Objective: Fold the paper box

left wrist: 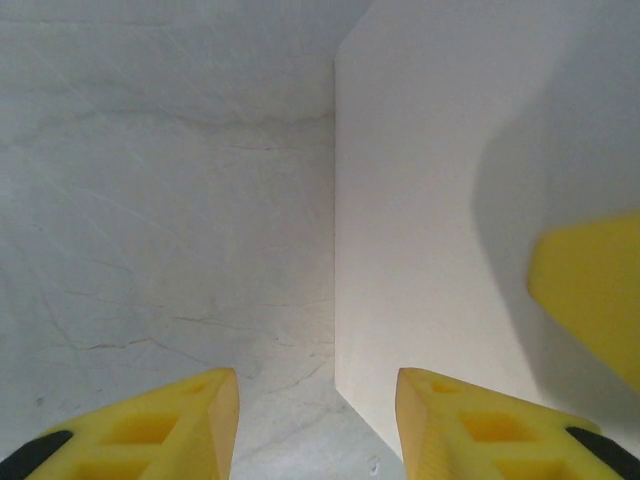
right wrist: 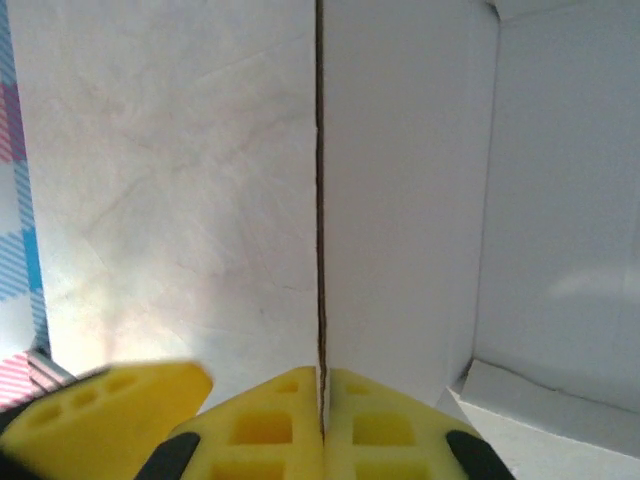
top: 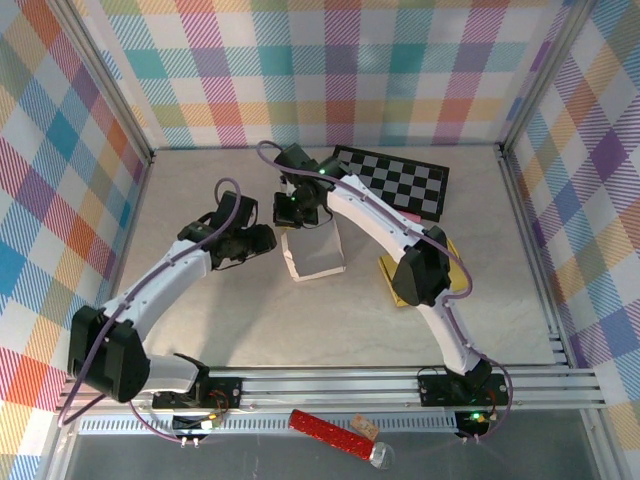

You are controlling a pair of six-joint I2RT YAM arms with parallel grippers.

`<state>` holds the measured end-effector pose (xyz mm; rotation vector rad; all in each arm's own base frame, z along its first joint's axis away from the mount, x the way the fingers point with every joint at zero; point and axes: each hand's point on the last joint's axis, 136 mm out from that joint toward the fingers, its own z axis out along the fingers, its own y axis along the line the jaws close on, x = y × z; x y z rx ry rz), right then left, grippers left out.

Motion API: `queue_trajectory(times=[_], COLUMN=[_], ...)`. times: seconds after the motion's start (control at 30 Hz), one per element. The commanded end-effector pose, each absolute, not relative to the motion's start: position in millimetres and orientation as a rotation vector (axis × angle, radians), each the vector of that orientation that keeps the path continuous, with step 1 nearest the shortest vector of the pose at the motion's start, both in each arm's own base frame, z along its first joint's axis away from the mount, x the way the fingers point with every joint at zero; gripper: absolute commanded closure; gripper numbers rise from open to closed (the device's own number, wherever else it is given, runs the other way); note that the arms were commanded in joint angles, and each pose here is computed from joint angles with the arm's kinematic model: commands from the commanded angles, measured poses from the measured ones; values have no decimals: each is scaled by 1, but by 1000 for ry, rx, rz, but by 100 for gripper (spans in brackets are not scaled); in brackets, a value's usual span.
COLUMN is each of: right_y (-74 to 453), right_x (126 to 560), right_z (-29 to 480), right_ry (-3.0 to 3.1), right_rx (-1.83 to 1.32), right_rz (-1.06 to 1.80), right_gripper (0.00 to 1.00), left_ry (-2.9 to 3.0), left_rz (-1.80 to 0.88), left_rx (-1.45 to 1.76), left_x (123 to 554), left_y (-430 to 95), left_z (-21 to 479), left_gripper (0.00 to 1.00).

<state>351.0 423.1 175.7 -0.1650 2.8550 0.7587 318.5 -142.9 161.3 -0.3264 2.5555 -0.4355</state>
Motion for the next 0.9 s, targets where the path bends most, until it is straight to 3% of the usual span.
queue_trajectory(times=[0.0,0.43,0.7,0.87], right_y=[411,348,355,360], right_x=[361,375,389,395], right_z=[198,213,198,187], right_ry=[2785,2397,2224,2246], right_rx=[87,1282,1581,1623], right_rz=[723,478,521,551], right_gripper=[100,100,100,94], left_ry=[2532,2520,2626,2660], left_rz=[-350,-361,-425,-404], left_rx=[-273,-261,-199,-141], left_x=[303,245,222,226], left_y=[-130,-106,-113,-117], left_z=[179,207,194,189], left_gripper=[54,54,53,49])
